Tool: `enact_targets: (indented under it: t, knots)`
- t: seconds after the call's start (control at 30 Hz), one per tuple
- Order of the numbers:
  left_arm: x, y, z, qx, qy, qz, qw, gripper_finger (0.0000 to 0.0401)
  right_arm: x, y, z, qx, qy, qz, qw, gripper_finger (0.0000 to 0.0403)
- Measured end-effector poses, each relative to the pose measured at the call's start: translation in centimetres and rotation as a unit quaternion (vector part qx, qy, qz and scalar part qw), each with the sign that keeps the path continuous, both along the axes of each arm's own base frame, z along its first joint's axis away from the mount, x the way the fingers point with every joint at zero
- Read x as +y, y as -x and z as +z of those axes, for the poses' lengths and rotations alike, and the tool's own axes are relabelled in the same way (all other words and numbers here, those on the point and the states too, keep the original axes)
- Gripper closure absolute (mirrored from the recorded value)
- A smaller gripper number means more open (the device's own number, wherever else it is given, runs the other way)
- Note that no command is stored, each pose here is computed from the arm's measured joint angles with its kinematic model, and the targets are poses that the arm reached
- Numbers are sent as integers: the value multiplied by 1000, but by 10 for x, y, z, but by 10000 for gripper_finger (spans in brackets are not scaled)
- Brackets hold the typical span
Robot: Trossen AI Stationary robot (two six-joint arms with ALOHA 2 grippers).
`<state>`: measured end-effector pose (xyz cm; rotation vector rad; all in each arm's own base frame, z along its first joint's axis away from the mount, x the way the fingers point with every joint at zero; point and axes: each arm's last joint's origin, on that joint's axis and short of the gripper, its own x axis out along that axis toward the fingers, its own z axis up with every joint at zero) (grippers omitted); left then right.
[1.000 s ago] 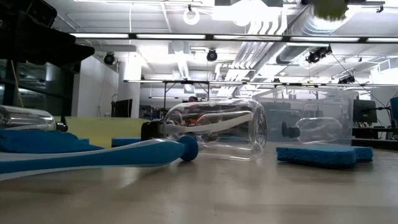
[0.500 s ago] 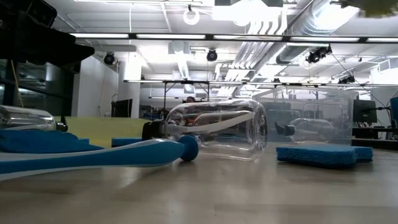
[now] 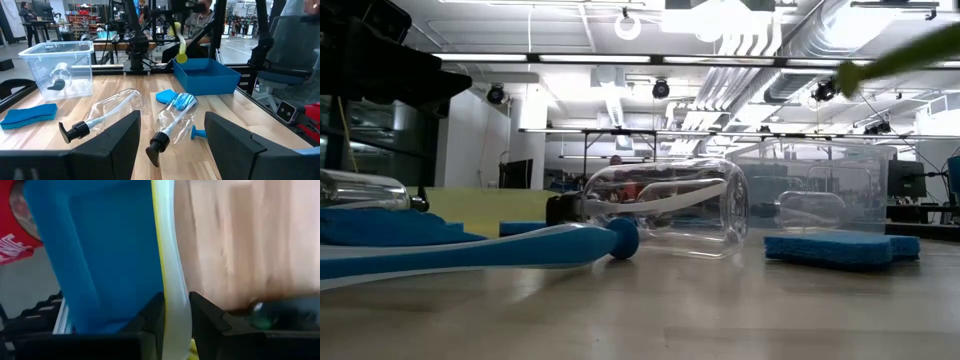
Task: Pick & Place Kitchen Sink Supplies
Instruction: Put the yellow dish brush into the blue bin
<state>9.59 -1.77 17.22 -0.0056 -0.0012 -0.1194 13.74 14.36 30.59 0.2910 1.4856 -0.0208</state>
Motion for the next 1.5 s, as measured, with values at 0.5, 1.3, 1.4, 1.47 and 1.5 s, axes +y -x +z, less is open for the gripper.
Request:
enact_targets:
  t: [0.5, 1.3, 1.4, 1.47, 1.5]
  knots:
    - [0, 0, 0, 0, 0, 0, 1000, 185, 55, 30, -18, 24, 5, 77, 997, 342]
    - [0, 0, 0, 0, 0, 0, 1000, 185, 56, 34, -68, -39, 54, 232, 970, 342]
    - [0, 0, 0, 0, 0, 0, 1000, 185, 56, 39, -73, -31, 58, 241, 968, 342]
    - [0, 0, 0, 0, 0, 0, 1000, 185, 55, 41, -76, -30, 63, 245, 967, 342]
    - [0, 0, 0, 0, 0, 0, 1000, 185, 56, 42, -77, -33, 65, 247, 966, 342]
